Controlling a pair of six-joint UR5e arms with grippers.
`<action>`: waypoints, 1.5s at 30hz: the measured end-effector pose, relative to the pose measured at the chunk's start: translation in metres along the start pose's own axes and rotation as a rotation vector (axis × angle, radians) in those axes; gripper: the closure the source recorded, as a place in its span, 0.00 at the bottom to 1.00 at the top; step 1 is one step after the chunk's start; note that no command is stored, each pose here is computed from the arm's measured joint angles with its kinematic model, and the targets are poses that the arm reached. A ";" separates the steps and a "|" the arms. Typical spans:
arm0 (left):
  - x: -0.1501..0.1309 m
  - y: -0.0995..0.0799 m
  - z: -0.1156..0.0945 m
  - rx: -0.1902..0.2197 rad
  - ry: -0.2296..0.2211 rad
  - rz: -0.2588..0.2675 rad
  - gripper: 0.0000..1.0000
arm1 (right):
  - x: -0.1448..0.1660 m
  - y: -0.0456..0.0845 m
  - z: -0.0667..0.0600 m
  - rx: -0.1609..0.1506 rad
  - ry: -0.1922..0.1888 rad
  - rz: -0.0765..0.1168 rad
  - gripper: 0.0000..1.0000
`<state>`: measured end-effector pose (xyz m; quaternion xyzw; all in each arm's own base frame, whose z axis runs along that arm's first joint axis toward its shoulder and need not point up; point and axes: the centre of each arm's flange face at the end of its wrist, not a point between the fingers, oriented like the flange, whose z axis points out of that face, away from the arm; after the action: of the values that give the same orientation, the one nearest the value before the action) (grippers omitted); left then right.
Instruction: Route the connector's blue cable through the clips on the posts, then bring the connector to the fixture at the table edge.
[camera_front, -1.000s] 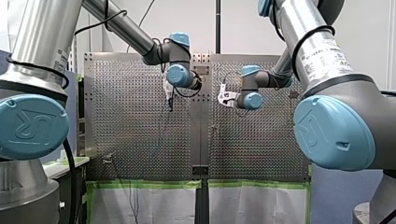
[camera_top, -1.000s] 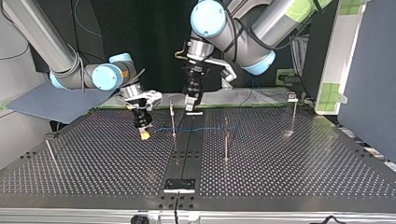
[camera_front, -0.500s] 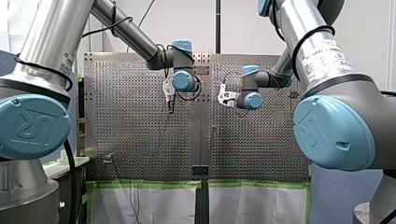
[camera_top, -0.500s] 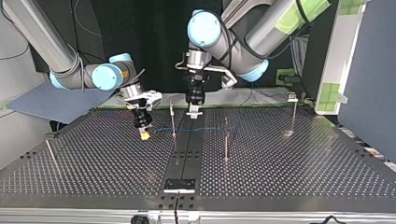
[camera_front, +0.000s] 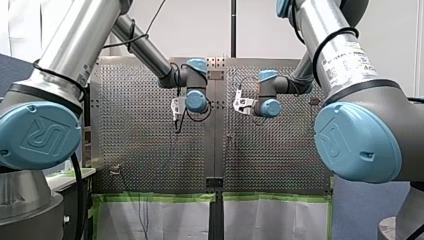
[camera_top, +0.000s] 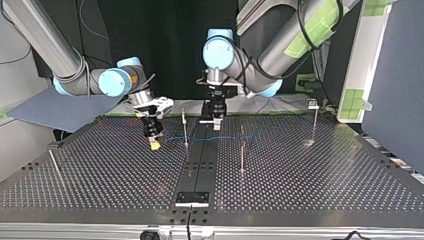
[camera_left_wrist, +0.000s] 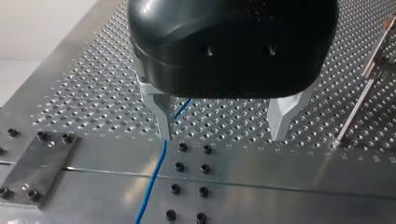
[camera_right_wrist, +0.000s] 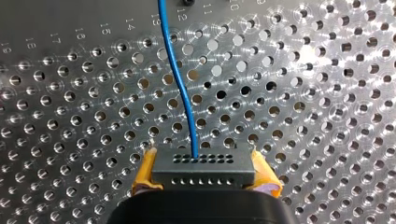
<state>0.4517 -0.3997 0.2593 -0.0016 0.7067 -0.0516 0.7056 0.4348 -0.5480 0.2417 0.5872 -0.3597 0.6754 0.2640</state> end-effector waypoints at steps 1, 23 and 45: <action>-0.001 0.000 0.002 0.000 -0.003 0.001 0.00 | 0.000 0.000 0.000 0.000 0.000 0.000 1.00; -0.006 0.005 0.026 -0.024 -0.028 0.018 0.00 | 0.000 -0.002 0.000 0.002 -0.001 0.000 1.00; -0.022 0.010 0.062 -0.074 -0.060 0.000 0.00 | -0.001 -0.003 0.000 0.005 -0.003 -0.001 1.00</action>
<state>0.5142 -0.3929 0.2807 -0.0291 0.6866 -0.0252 0.7260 0.4371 -0.5458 0.2414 0.5890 -0.3583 0.6752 0.2623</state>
